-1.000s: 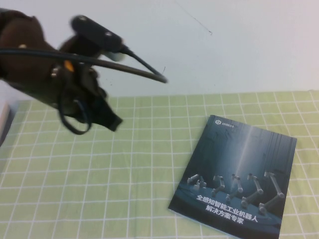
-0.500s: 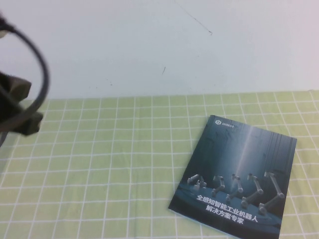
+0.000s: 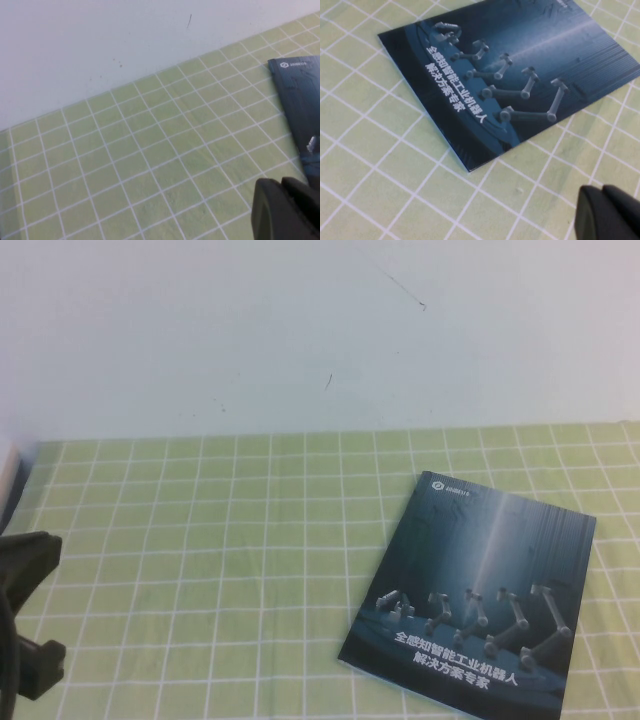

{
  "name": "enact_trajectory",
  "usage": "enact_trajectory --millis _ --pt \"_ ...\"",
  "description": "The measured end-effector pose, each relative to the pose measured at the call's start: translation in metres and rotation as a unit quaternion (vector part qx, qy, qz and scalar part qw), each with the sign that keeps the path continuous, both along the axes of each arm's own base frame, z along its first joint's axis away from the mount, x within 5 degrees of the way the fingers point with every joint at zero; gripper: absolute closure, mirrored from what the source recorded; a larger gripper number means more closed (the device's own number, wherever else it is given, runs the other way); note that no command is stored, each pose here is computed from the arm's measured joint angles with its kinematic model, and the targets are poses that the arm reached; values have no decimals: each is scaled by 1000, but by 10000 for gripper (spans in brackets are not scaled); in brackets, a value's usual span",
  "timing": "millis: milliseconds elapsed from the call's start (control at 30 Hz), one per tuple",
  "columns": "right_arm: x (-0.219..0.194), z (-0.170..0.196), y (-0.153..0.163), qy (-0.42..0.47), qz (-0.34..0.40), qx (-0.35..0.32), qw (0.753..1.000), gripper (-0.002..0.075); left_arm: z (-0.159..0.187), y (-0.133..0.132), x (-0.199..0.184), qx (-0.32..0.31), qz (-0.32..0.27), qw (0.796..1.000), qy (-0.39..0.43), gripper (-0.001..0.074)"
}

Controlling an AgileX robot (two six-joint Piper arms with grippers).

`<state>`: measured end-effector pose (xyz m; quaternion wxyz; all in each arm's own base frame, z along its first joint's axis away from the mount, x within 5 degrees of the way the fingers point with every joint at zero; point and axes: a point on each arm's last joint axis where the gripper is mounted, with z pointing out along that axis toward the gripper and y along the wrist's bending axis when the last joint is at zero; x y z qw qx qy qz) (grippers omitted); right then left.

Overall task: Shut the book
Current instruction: 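Close the open booklet and leave it lying on the table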

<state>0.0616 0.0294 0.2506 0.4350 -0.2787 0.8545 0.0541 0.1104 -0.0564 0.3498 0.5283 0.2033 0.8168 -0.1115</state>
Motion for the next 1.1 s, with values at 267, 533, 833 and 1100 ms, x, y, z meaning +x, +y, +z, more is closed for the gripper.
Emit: enact_trajectory --millis 267,533,833,1100 --pt "0 0 0 0 0 2 1000 729 -3 0 0 1 0 1000 2 738" --pt "0 0 0 0 0 3 1000 729 -3 0 0 0 0 1000 3 738" --pt "0 0 0 0 -1 4 1000 729 -4 7 -4 13 13 1000 -13 738" --pt "-1 0 1 3 -1 10 1000 729 -32 39 -34 -23 104 986 -129 738"
